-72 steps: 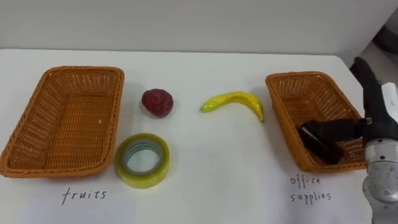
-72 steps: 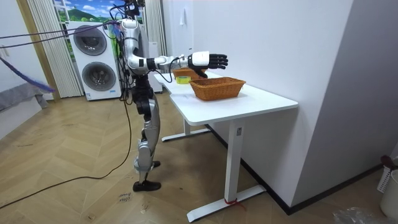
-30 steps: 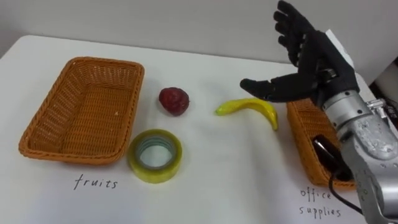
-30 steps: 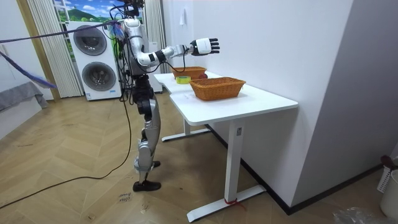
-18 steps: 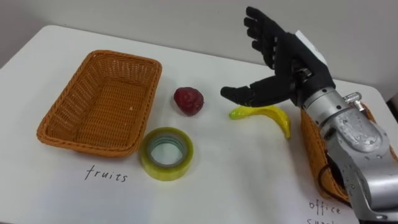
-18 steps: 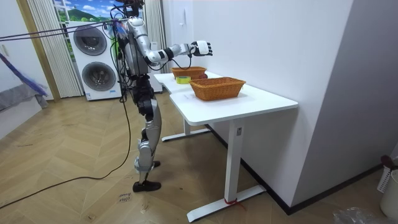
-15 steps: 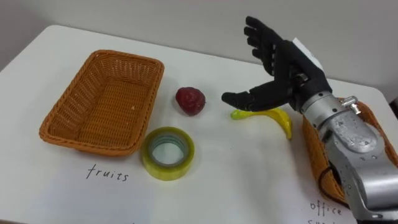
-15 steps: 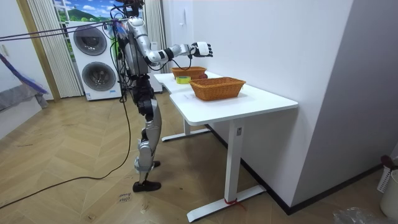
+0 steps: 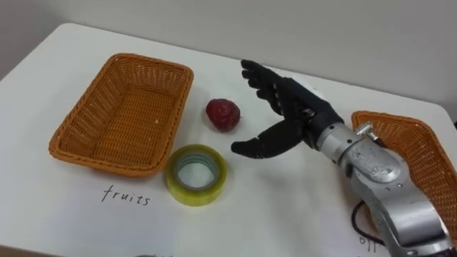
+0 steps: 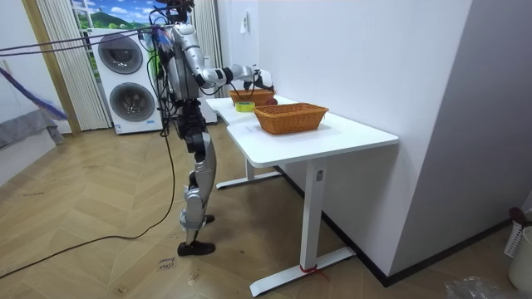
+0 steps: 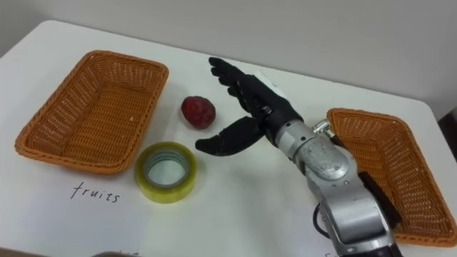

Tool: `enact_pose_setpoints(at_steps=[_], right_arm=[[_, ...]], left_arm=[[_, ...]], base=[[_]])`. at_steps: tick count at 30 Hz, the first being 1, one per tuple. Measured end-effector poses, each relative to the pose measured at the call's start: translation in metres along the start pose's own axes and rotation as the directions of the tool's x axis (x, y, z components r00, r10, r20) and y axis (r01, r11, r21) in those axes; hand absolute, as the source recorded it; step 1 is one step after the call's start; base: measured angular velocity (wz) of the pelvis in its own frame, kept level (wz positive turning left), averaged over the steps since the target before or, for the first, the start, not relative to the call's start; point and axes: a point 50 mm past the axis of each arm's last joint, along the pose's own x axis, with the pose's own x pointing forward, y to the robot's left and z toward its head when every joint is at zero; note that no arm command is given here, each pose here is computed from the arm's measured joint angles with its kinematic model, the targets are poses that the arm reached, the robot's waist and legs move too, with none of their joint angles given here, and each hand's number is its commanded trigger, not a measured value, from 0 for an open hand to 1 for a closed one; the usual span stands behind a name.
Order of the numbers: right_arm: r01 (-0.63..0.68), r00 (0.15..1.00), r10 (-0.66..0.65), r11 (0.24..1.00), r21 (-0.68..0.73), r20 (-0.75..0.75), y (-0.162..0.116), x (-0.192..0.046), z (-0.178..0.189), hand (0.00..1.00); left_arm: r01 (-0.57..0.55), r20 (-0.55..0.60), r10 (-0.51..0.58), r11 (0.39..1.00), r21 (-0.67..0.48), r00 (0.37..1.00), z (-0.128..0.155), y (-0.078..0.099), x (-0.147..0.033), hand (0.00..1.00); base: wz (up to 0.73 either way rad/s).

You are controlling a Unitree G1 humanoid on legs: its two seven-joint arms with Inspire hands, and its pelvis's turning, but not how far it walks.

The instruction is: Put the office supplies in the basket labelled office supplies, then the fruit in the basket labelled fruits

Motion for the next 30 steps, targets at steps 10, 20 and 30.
enact_pose_setpoints(at_steps=[10, 20, 30], right_arm=[[-0.138, 0.979, 0.147, 0.988, 0.066, -0.145, 0.023, 0.000, -0.032, 0.00], [-0.189, 0.969, 0.199, 0.979, 0.078, -0.148, 0.026, -0.001, -0.033, 0.00], [-0.197, 0.965, 0.208, 0.977, 0.083, -0.158, 0.027, -0.001, -0.034, 0.00]], left_arm=[[0.005, 0.025, -0.006, 0.999, 0.049, 1.000, 0.004, -0.005, -0.003, 0.00], [0.005, -0.002, -0.005, 0.998, 0.059, 1.000, 0.002, -0.005, -0.003, 0.00], [0.005, -0.002, -0.004, 0.998, 0.055, 1.000, 0.004, -0.007, -0.003, 0.00]], base=[[0.01], [0.01], [0.00]])
